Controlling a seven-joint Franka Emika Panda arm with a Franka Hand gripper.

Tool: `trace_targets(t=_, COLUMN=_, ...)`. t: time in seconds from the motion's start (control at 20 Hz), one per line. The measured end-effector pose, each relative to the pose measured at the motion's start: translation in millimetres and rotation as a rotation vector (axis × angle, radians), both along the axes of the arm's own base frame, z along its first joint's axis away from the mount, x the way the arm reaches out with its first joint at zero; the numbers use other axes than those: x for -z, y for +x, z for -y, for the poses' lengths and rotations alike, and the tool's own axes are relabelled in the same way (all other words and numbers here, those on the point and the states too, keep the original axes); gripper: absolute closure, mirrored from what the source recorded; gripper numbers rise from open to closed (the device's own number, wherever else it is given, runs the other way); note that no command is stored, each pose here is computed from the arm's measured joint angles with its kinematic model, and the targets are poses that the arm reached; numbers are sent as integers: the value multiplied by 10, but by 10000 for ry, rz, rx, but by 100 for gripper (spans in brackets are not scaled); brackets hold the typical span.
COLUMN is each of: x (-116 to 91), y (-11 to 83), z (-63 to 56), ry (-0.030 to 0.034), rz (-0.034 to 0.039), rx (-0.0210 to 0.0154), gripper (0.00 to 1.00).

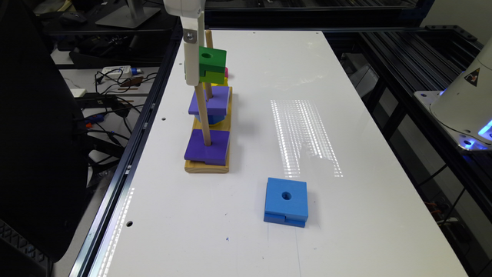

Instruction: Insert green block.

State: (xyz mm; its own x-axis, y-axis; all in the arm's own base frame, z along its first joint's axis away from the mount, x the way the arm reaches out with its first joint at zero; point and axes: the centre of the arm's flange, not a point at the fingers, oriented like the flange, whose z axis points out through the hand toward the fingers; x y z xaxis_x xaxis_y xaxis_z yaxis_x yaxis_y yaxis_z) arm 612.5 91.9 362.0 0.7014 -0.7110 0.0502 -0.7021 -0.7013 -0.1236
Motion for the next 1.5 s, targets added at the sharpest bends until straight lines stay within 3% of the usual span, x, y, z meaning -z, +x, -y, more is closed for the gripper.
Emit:
trace_targets(t=0.15, x=-1, y=-6, z=-39, ry=15, rz=-1, rx=-54, gripper=100)
trace_targets(t=0.4, x=-2, y=-11, z=-69, ry=21, rz=-1, rx=-98, gripper=100)
trace_targets(t=1.05, x=-2, y=-12, z=-73, ry=23, rz=-1, rx=-105, gripper=100)
trace_targets(t=1.25, x=-4, y=-17, z=-106, ry=41, rz=-1, rx=-136, gripper=100)
trace_targets(t=1.5, x=-4, y=-19, z=-116, ry=47, rz=-3, rx=-149, gripper=100)
